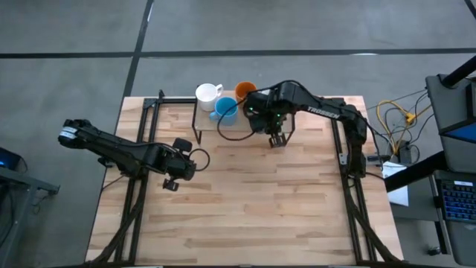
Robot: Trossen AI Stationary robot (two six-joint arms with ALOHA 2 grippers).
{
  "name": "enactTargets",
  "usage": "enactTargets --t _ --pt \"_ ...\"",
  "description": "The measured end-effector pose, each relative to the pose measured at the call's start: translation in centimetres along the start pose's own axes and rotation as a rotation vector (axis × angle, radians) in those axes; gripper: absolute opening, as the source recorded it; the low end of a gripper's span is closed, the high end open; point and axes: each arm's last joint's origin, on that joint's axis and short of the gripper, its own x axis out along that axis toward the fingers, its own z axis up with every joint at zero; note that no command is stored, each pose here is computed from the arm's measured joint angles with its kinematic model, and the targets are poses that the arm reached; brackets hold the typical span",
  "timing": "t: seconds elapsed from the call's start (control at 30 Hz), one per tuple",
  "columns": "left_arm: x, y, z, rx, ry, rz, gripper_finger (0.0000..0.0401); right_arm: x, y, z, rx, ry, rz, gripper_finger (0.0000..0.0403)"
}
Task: Stack small to large cups/mugs on shelf
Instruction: Put the dark green cup on the shelf
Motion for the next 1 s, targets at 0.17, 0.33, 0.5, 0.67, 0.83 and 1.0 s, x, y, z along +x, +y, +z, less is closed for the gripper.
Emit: enactTargets --t 0.17,0.33,0.5,0.67,0.83,1.0 --pt "0.0 0.0 0.0 0.001 0.001 0.0 0.008 -0.6 0.1 -0.1 0.025 -0.024 0.003 0.0008" --pt "0.0 0.0 0.0 0.001 0.003 0.0 0.008 -1.2 0.8 -0.2 0.04 -0.054 0.038 0.0008" --pt "0.0 0.0 0.0 0.001 0.003 0.0 0.008 -2.2 2.0 -0.2 0.041 -0.086 0.049 0.0008" --pt "0.0 0.0 0.0 0.001 0.003 0.0 0.008 -3.0 2.6 -0.5 0.092 -0.108 0.052 0.0008" --pt "0.0 0.0 0.0 -0.001 0.003 0.0 0.008 -3.2 2.8 -0.7 0.216 -0.121 0.103 0.0008" --pt "0.1 0.0 -0.1 -0.019 0.004 -0.007 0.008 -3.5 3.3 -1.5 0.326 -0.122 0.154 0.0008"
